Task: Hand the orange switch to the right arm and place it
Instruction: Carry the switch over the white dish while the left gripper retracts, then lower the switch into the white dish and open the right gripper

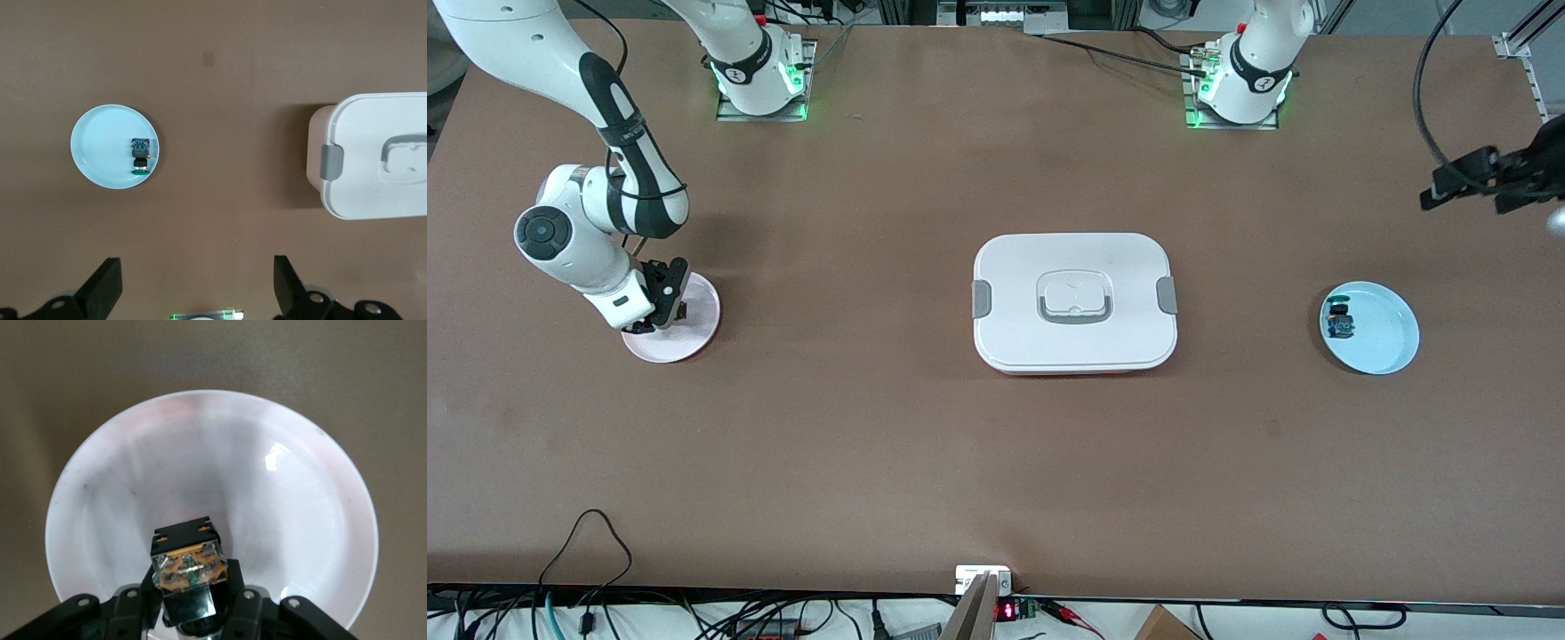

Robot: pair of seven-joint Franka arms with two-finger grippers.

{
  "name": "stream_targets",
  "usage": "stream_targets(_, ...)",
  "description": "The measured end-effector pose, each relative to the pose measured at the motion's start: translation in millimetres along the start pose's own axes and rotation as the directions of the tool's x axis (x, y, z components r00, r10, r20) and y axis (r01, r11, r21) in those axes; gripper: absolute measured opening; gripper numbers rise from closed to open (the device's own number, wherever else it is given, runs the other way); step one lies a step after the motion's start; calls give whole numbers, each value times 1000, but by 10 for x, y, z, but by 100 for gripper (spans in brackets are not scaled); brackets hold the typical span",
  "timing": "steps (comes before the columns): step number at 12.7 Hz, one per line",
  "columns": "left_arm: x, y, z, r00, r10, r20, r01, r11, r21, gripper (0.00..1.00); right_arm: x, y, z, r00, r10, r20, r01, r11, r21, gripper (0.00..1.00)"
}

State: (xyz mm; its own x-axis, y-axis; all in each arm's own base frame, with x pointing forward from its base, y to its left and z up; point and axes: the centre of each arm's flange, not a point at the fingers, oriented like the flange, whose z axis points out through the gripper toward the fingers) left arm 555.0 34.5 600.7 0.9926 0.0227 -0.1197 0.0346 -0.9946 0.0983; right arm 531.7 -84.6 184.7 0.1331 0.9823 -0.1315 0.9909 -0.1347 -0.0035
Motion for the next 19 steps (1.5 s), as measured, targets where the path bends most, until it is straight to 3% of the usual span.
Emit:
stream_targets(3,15,-33,173,1000,-8,-1,8,1000,1,100,-1,-5,7,1000,-26,0,26,1000,1,41)
stream_targets(4,19,-33,167,1000,-8,-6,8,1000,2,100,0,-5,7,1000,-26,0,26,1000,1,48)
stream_targets(9,24,-27,114,1000,-6,-21,7,1000,2,100,-19,63,-218,1000,-5,-9,5,999,-38,99)
stream_targets(13,27,7,101,1000,0,-25,0,1000,3,100,44,216,-791,986,155,-62,-156,988,-13,100)
stream_targets(16,46,68,121,1000,11,-22,-11,1000,4,100,151,360,-1242,937,347,-21,-344,934,102,100)
stream_targets(19,61,238,159,999,38,-15,-38,999,9,100,297,398,-1523,829,556,55,-557,813,173,100)
